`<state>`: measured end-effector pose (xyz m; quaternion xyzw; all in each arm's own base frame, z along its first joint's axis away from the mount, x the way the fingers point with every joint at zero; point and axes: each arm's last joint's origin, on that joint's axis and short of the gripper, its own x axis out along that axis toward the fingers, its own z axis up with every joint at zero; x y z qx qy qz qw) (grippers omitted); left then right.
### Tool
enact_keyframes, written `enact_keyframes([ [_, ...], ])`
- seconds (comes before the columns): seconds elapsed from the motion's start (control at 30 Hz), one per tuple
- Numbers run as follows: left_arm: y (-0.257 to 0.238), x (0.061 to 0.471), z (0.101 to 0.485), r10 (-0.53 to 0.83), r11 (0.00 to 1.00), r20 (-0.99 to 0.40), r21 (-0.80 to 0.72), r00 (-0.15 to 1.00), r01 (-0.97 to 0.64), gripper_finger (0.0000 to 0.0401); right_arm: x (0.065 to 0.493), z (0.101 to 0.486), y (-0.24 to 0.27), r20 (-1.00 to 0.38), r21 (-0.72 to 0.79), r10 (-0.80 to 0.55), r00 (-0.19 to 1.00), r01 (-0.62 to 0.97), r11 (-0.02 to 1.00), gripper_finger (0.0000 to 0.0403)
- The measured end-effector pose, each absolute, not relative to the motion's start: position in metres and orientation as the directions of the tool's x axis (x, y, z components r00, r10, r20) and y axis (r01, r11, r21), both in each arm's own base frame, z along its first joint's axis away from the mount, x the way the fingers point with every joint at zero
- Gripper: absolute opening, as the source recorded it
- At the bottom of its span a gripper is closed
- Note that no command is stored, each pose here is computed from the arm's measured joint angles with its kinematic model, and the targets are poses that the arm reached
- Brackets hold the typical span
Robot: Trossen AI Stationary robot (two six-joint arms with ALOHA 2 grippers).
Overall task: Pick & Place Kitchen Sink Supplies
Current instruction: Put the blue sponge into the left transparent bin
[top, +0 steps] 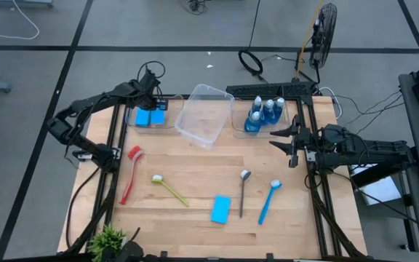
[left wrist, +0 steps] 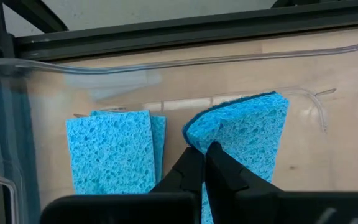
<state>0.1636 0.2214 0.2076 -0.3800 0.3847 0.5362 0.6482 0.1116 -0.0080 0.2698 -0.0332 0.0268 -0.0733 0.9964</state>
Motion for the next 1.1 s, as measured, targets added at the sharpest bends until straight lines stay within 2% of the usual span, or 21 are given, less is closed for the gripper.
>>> enact_keyframes([
  [0.9,0.222,0.171,0.195,0.391,0.12,-0.917,-0.033,0.078,-0.992,0.0005,0.112,0.27,-0.008,-0.048,-0.071,-0.147,0.988,0.144,0.987,0.013],
  [1.1,0.222,0.171,0.196,0.4,0.111,-0.914,-0.022,0.065,-0.994,0.0028,0.112,0.27,-0.008,-0.048,-0.07,-0.147,0.988,0.144,0.987,0.013],
])
